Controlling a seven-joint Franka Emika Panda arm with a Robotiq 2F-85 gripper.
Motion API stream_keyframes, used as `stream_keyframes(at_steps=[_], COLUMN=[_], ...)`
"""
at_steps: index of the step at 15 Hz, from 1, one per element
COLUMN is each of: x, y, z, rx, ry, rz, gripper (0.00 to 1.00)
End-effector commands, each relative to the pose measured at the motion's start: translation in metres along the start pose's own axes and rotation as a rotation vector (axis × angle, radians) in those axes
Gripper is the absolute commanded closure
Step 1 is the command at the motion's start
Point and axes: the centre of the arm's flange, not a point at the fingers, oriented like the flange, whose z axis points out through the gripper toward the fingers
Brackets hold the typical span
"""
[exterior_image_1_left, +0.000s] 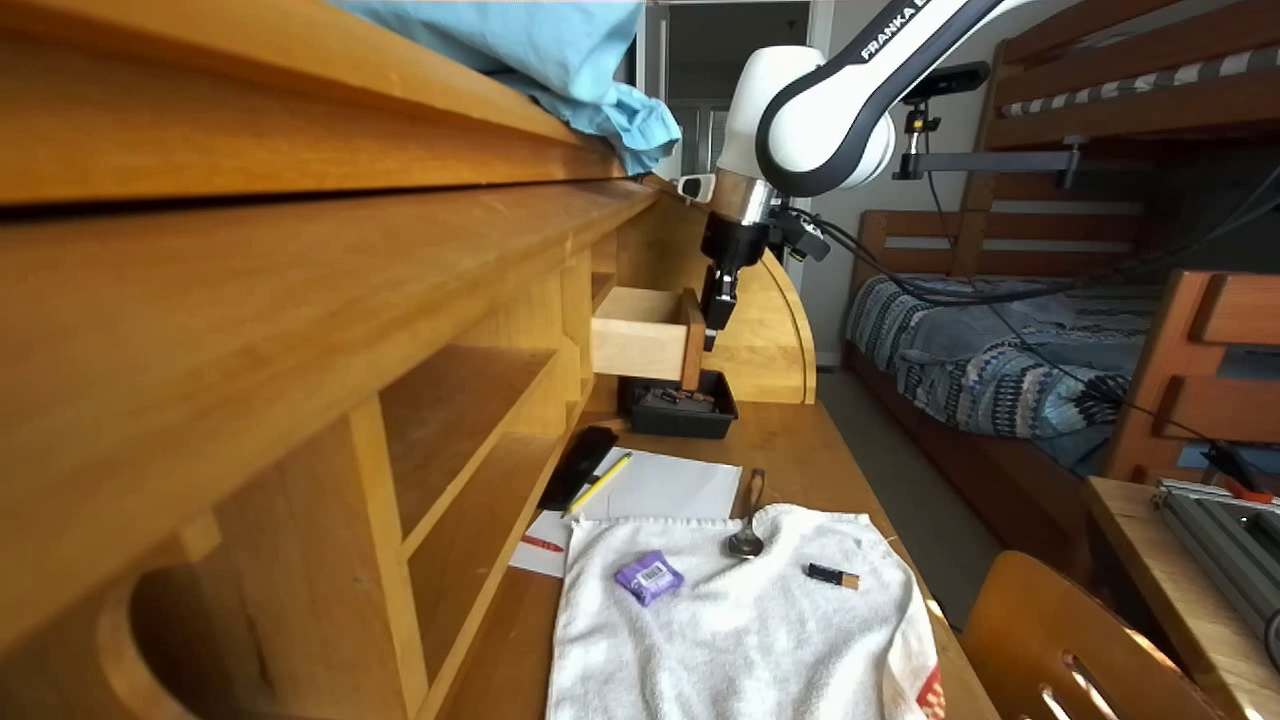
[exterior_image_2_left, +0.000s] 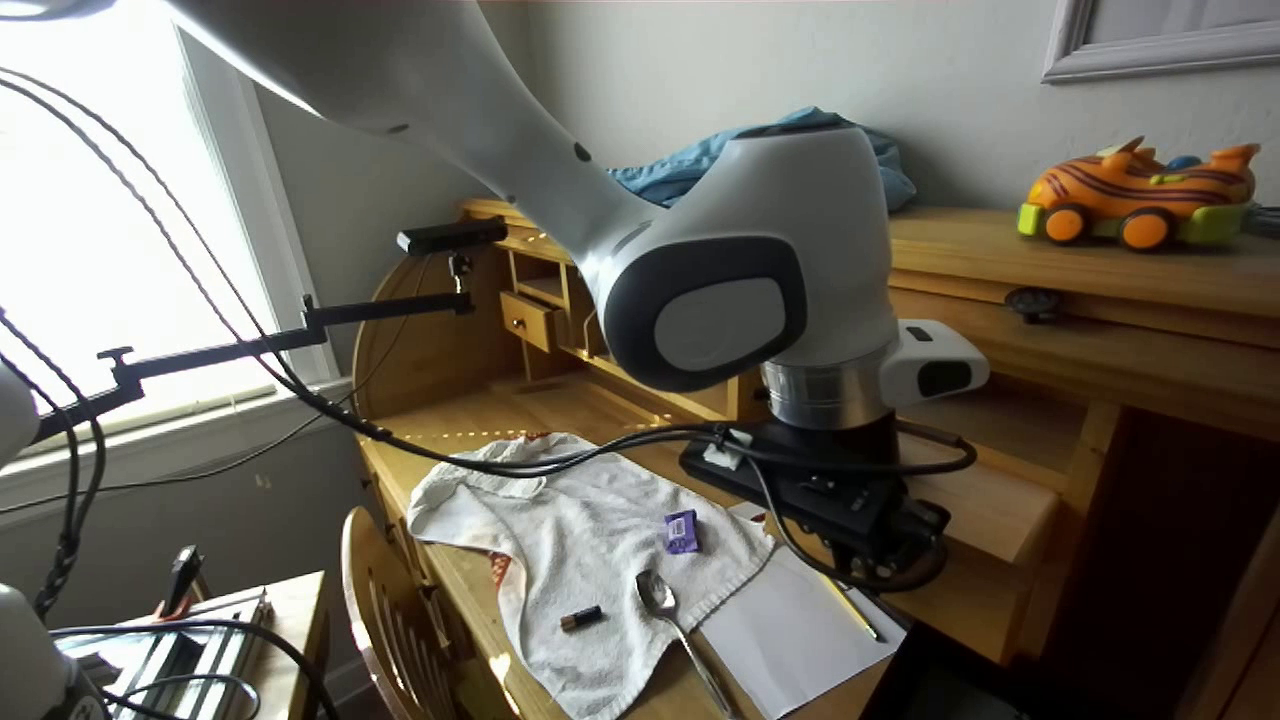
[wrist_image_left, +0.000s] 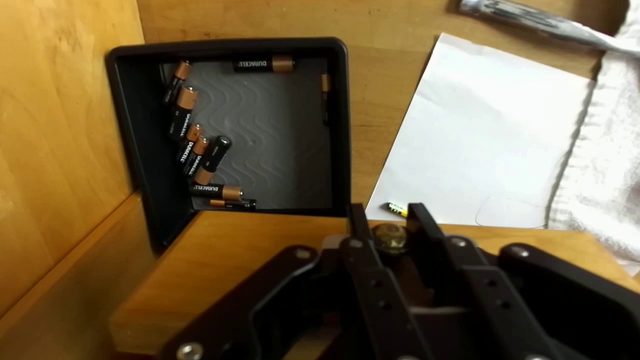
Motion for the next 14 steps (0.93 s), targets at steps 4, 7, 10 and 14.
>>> stream_keyframes(at_steps=[4, 7, 10, 14], x=[0.021, 0.025, 0.029, 0.018], y=[0.011, 0.018, 0.025, 0.007], z=[-0.004, -0.002, 0.000, -0.001], rx=[-0.006, -0.009, 0.001, 0.036], ry=[0.011, -0.035, -0.062, -0.066], rz=[0.022, 0.047, 0.064, 0.031], gripper=[0.94, 0.94, 0.94, 0.75])
